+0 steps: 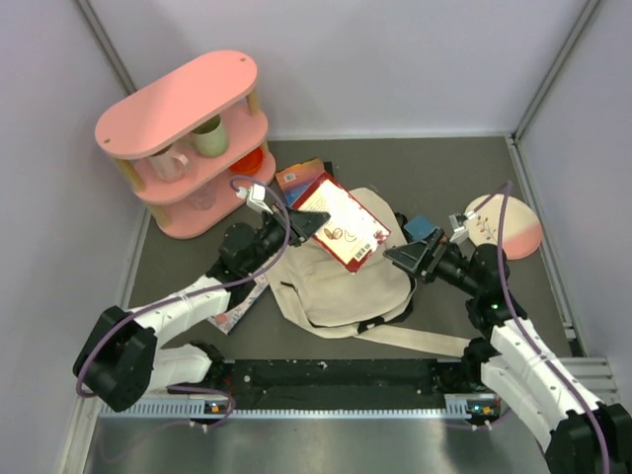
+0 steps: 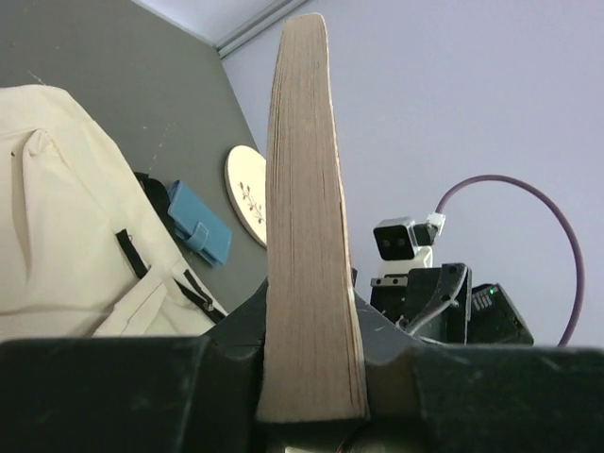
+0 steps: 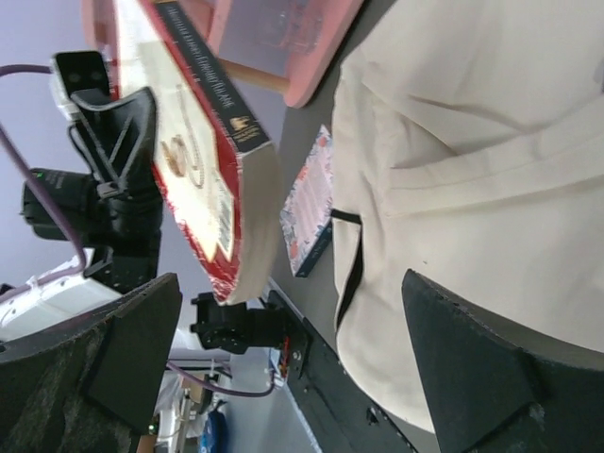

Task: Pack the student bag
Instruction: Adjust the book.

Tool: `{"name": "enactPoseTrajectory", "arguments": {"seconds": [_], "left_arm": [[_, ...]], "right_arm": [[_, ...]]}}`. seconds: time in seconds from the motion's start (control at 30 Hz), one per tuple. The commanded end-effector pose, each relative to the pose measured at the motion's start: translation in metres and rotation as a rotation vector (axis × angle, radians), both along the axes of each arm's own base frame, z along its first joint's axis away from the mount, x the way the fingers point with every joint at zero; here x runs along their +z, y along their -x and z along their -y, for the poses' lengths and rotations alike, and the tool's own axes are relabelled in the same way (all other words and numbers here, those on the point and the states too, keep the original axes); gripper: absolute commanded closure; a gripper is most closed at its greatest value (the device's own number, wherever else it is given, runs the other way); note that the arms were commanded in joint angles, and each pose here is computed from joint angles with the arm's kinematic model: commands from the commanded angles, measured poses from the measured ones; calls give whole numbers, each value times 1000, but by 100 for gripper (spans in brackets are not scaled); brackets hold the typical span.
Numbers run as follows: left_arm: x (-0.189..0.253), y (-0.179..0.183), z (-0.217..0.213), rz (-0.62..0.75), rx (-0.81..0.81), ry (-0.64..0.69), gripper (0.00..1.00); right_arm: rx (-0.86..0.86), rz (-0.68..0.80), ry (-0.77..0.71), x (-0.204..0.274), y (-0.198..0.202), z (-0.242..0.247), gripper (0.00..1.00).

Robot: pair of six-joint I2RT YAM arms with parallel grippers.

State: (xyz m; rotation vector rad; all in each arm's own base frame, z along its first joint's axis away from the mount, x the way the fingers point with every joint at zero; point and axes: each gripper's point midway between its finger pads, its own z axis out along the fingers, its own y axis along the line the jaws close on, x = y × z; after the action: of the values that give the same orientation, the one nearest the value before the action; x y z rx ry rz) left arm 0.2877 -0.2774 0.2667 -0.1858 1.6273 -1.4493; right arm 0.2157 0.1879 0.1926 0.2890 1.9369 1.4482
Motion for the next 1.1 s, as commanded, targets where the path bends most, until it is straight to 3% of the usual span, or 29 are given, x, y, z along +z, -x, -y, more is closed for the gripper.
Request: {"name": "enactPoseTrajectory", "arguments": {"seconds": [0.0, 0.33, 0.43, 0.73, 0.9, 1.07], "left_arm": [[41, -1, -4, 62, 24, 168, 100], [43, 6, 8, 52, -23, 207, 100], [33, 8, 11, 24, -24, 213, 100], [23, 8, 13, 6, -23, 234, 100], [24, 6, 14, 7, -19, 260, 100], [22, 5, 14, -4, -18, 302, 100]], "right_arm": [[21, 140, -76, 40, -7, -17, 1], [45, 178, -113, 50, -25, -44, 1], [64, 211, -125, 61, -29, -54, 7], [78, 230, -229, 70, -25, -62, 39], [90, 227, -233, 71, -19, -68, 42], [81, 226, -221, 69, -19, -71, 52]]}}
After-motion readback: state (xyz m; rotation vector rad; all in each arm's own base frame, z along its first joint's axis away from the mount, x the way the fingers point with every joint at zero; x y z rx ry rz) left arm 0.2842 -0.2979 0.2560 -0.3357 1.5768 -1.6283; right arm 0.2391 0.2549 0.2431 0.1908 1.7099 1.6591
